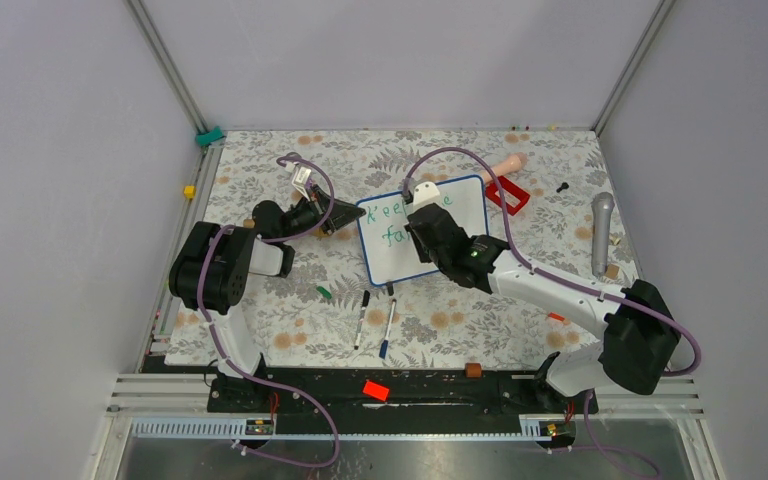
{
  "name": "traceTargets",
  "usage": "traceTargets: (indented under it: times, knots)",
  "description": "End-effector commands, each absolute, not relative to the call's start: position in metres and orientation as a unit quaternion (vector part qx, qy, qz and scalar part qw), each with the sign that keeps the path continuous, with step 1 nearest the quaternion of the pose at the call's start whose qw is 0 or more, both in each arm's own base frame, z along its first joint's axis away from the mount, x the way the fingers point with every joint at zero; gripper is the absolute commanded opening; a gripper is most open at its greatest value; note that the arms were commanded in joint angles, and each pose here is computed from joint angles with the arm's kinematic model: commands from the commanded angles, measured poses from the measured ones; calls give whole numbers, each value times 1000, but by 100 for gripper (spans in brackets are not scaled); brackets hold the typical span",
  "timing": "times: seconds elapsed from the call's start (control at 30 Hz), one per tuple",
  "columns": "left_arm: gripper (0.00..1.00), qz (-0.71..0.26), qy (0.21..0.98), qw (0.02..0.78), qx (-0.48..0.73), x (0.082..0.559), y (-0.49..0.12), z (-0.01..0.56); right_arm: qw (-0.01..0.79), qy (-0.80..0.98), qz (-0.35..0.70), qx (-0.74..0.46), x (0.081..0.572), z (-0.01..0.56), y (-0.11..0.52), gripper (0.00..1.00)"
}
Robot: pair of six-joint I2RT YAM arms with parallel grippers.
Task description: Write a sentence on the whiteboard
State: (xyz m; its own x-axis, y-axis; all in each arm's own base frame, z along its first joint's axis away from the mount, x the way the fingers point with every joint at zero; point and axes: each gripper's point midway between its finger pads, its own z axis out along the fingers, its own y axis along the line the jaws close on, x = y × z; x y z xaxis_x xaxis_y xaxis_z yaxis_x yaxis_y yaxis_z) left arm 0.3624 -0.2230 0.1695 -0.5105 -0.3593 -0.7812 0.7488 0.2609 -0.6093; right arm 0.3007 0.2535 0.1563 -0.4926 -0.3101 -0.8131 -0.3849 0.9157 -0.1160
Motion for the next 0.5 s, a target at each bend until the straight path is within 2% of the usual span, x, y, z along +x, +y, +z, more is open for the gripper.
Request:
traceTargets:
  times: [0.0,0.47]
  knots:
    - [0,-583,616,490,200,357,-227,179,485,857,19,-172,316,174,243,0]
    - [0,-583,616,490,201,357,-227,178,497,849,53,-174,314,195,249,0]
